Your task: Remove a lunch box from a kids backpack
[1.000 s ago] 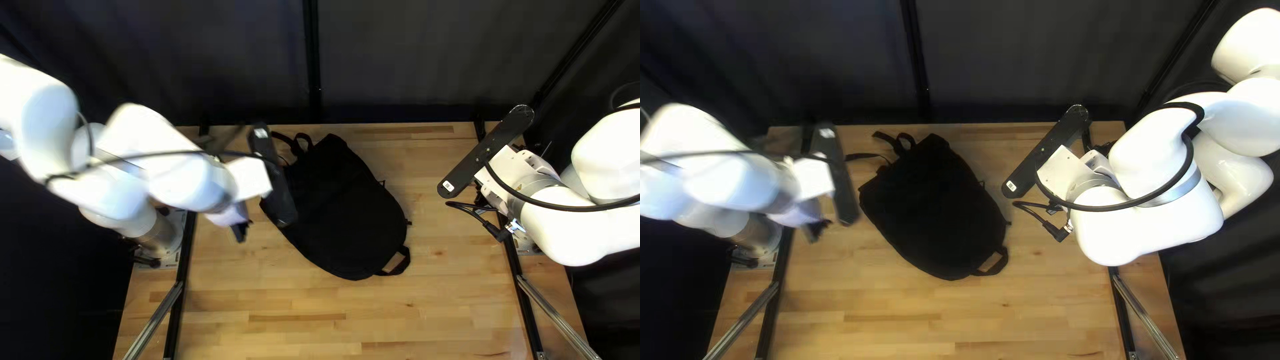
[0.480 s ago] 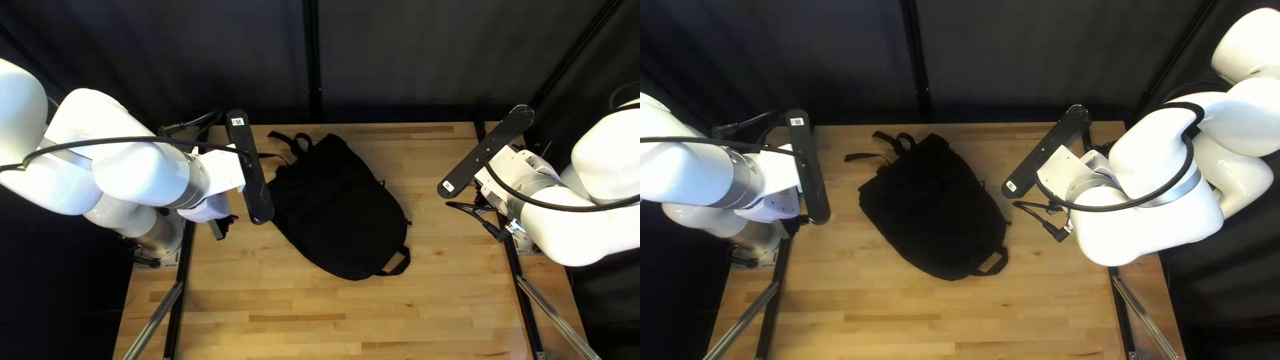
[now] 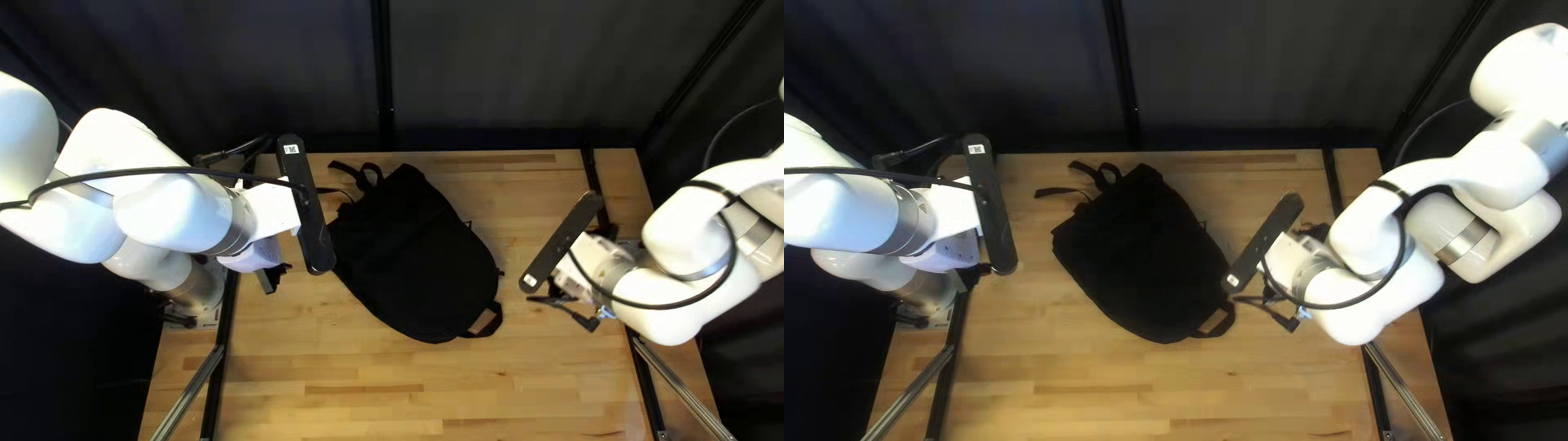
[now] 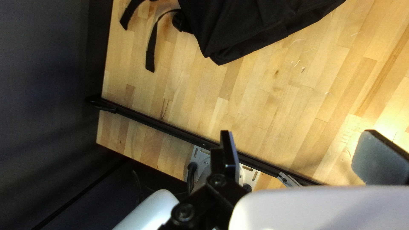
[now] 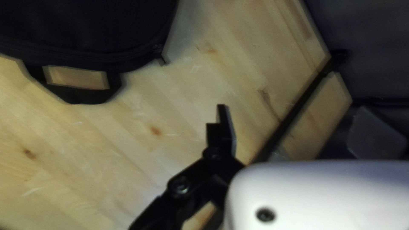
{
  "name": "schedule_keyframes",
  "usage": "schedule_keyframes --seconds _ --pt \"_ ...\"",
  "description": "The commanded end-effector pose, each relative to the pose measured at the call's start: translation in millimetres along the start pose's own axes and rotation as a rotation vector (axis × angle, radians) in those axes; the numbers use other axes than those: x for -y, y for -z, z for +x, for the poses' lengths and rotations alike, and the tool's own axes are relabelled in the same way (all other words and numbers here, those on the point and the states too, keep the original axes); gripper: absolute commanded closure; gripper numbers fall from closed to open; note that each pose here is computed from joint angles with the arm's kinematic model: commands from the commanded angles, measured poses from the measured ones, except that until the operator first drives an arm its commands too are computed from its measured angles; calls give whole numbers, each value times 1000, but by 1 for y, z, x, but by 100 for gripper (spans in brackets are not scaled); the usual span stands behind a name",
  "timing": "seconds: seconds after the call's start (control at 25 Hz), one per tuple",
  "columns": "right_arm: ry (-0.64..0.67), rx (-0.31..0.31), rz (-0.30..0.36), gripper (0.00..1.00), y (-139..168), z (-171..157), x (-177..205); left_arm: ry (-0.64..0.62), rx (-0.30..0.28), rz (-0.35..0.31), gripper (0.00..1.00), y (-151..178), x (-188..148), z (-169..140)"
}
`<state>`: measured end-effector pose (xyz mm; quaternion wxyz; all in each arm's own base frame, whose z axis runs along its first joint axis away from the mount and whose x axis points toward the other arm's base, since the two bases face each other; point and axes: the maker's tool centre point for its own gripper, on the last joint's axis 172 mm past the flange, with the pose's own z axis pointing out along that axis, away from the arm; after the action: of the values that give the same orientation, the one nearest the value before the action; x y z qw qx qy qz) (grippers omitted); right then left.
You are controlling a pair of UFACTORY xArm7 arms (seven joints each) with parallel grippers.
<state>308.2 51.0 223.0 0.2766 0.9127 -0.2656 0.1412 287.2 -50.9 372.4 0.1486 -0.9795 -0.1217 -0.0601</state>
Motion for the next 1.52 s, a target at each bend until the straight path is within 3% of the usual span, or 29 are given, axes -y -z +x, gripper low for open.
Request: schedule_keyframes --seconds 0.04,0.28,0.56,0.72,1.32,1.52 --pt "35 -75 75 0 -39 -26 29 0 0 0 0 0 0 0" --pt "121 -178 164 0 -65 -38 53 0 0 0 0 0 0 0" --pt "124 -180 168 0 -65 -38 53 0 0 0 0 0 0 0" --pt "161 -192 167 0 -86 -54 65 0 0 0 0 0 0 0" --pt "290 -236 285 0 -145 -19 76 0 0 0 0 0 0 0" --pt "333 -226 319 0 -181 -16 75 0 0 0 0 0 0 0"
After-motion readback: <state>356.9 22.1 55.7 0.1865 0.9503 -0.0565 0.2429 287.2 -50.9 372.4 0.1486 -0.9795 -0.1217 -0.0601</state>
